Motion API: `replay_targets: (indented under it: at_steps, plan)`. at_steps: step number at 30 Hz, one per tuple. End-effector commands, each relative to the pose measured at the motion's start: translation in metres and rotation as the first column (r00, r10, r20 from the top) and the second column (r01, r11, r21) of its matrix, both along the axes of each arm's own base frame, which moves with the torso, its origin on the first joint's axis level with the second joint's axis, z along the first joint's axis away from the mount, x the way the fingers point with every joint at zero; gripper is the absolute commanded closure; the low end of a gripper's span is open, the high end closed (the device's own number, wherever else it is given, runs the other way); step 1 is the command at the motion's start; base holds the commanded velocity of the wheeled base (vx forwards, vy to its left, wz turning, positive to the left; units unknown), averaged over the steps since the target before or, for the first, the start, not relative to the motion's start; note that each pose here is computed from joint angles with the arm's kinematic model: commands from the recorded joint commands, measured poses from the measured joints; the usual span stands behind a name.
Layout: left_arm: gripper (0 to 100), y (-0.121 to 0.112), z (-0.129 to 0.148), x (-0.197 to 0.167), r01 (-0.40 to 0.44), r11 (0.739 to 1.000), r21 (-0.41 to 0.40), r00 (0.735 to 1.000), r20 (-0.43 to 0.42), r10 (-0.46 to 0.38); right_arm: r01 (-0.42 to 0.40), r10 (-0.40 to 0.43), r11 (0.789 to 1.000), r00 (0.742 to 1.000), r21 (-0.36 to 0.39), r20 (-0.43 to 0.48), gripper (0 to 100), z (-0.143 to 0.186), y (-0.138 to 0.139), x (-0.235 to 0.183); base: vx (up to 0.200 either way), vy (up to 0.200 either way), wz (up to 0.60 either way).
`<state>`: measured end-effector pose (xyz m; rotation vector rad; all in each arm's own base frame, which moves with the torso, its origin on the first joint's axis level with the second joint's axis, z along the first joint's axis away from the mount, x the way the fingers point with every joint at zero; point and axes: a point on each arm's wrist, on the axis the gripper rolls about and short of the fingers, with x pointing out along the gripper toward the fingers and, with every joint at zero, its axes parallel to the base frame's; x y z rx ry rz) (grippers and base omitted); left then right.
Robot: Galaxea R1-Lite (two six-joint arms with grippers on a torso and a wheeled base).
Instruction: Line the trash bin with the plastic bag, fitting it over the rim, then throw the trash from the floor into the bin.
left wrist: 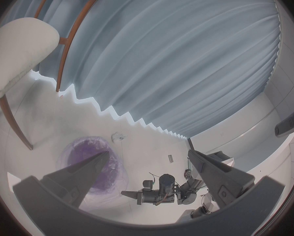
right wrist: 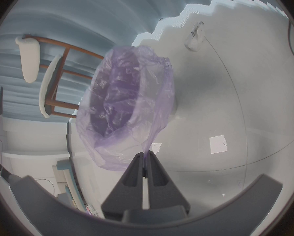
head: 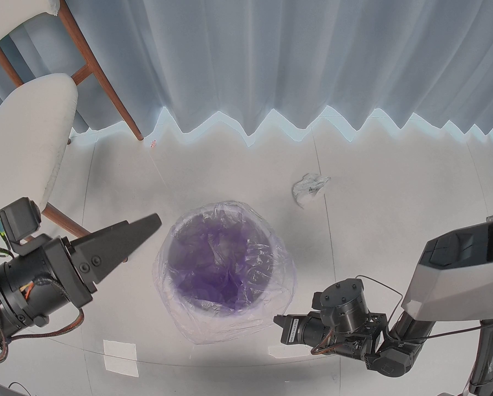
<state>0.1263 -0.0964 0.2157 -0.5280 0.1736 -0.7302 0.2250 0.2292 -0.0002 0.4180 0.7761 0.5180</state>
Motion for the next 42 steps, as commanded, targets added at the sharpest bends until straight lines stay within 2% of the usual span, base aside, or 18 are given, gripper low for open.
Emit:
replay_targets:
  at_steps: [1,7,8,11,16,22,31,32,36,37,39,40,41,42]
  plan:
    - [0,-0.002,-0.008,-0.002,0.022,0.999,0.029,0.999,-0.025,-0.021,-0.013,0.011,0.997,1.0,-0.08,-0.026,100,-0.028,-0.001,0.001,0.0,0.0,0.0]
    - [0,-0.003,-0.012,-0.004,0.031,0.999,0.04,0.999,-0.037,-0.03,0.028,-0.021,0.989,0.999,-0.147,0.045,100,-0.049,0.0,0.006,0.0,0.0,0.0]
    - [0,-0.003,-0.014,-0.005,0.035,0.999,0.042,0.999,-0.04,-0.033,0.05,-0.036,0.983,0.996,-0.177,0.081,100,-0.058,0.0,0.009,0.0,0.0,0.0]
    - [0,-0.004,-0.017,-0.006,0.047,0.998,0.051,0.998,-0.051,-0.045,0.081,-0.053,0.976,0.989,-0.202,0.137,100,-0.068,-0.002,0.017,0.0,0.0,0.0]
    - [0,-0.005,-0.021,-0.007,0.054,0.996,0.064,0.997,-0.06,-0.05,0.1,-0.067,0.977,0.982,-0.19,0.174,100,-0.071,-0.001,0.02,0.0,0.0,0.0]
    - [0,-0.005,-0.043,-0.006,0.059,0.977,0.206,0.997,-0.054,-0.049,0.106,-0.073,0.978,0.981,-0.182,0.182,100,-0.075,0.002,0.024,0.0,0.0,0.0]
    - [0,-0.006,-0.052,-0.005,0.07,0.972,0.226,0.994,-0.093,-0.05,0.106,-0.073,0.981,0.978,-0.163,0.193,100,-0.074,0.0,0.021,0.0,0.0,0.0]
    - [0,-0.007,-0.052,-0.004,0.069,0.972,0.223,0.994,-0.096,-0.048,0.107,-0.075,0.982,0.978,-0.158,0.197,0,-0.074,-0.001,0.021,0.0,0.0,0.0]
    - [0,-0.009,-0.041,0.0,0.044,0.987,0.157,0.995,-0.098,-0.028,0.105,-0.082,0.989,0.975,-0.104,0.207,0,-0.065,-0.003,0.018,0.0,0.0,0.0]
    - [0,-0.01,-0.034,0.002,0.037,0.995,0.088,0.992,-0.122,-0.026,0.079,-0.066,0.996,0.975,-0.052,0.213,0,-0.056,-0.005,0.016,0.0,0.0,0.0]
    - [0,-0.008,-0.031,0.001,0.01,0.999,-0.032,0.977,-0.213,-0.017,0.007,-0.008,1.0,0.981,0.006,0.191,0,-0.04,-0.01,0.006,0.0,0.0,0.0]
    - [0,-0.007,-0.031,0.0,0.003,0.999,-0.054,0.972,-0.233,-0.016,-0.011,0.007,1.0,0.983,0.019,0.184,0,-0.036,-0.011,0.003,0.0,0.0,0.0]
    - [0,-0.002,-0.033,-0.005,-0.02,0.994,-0.111,0.959,-0.284,-0.012,-0.086,0.073,0.993,0.986,0.081,0.152,0,-0.02,-0.015,-0.006,0.0,0.0,0.0]
    - [0,0.003,-0.035,-0.008,-0.033,0.991,-0.131,0.953,-0.302,-0.008,-0.119,0.103,0.986,0.986,0.114,0.132,0,-0.014,-0.017,-0.01,0.0,0.0,0.0]
